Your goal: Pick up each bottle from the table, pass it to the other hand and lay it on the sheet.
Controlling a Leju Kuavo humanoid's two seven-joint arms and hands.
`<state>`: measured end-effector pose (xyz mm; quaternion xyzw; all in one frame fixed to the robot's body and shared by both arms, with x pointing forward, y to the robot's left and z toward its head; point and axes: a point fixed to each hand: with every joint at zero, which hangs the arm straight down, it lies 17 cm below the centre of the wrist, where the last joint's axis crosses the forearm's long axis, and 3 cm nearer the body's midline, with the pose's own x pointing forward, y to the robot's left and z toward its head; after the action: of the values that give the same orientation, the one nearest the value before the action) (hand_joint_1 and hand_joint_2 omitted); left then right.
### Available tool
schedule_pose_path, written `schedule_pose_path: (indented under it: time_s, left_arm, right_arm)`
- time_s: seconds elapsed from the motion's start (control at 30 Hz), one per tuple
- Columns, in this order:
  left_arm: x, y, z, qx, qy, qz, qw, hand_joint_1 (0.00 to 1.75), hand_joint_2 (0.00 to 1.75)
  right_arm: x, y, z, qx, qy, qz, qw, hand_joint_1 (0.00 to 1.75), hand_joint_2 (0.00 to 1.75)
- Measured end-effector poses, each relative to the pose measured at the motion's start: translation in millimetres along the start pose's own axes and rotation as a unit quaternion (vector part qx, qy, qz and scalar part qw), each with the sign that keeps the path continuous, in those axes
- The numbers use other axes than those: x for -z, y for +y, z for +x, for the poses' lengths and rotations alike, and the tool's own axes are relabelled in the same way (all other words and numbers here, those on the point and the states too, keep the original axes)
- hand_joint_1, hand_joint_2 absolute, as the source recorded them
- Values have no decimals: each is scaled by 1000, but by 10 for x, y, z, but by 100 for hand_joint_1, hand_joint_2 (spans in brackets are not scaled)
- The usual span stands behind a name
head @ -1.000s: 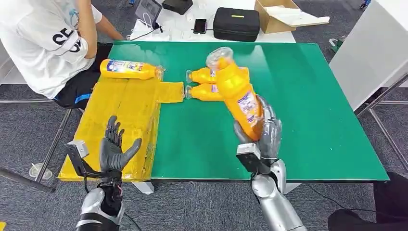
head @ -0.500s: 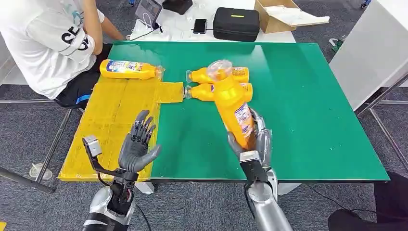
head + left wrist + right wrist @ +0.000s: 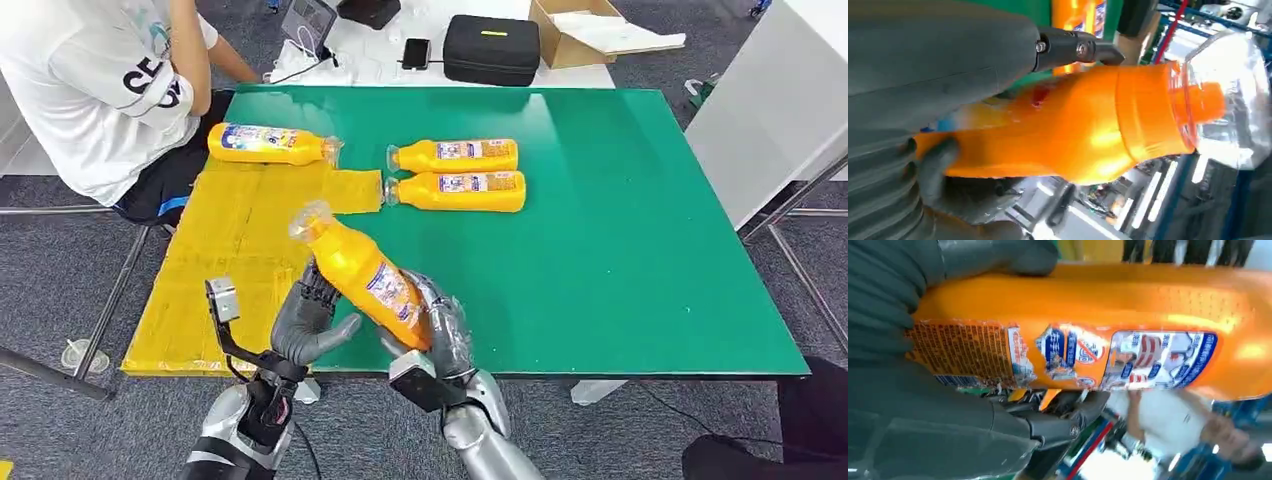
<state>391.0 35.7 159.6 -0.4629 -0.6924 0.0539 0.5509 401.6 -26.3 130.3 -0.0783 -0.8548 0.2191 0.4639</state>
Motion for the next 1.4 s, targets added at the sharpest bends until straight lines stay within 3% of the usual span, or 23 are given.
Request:
schedule_pose_path:
  time_s: [0.23,0.8,0.83,0.87,0.9,1.3,1.33,1.37,1.4]
  left_arm:
    - [-2,70,-64,-8,13,7,1000,0,175]
    - [-81,258,-59,-59,13,39,997,0,175]
    - [-84,267,-58,-60,12,40,997,10,175]
    - [-89,273,-58,-61,12,42,997,47,175]
    - [-93,278,-58,-62,12,43,997,175,175]
    - [-108,273,-40,-32,6,44,998,175,175]
    - [-102,268,-31,-29,5,43,999,175,175]
    - [-100,266,-28,-28,5,43,999,175,175]
    - [-100,268,-23,-27,4,43,999,175,175]
  right_arm:
    - [-35,333,104,-10,-15,43,999,175,175]
    - [-122,612,-21,-9,2,95,995,175,175]
    - [-126,623,-29,-9,3,98,995,175,175]
    - [-130,630,-37,-8,4,100,995,175,175]
    - [-131,635,-44,-8,6,101,995,175,175]
    - [-142,676,-67,-2,14,108,994,171,175]
    - [-140,677,-65,-2,14,108,994,164,175]
    - [-139,679,-64,-1,15,108,994,127,175]
    - [-137,683,-61,-1,16,108,994,51,175]
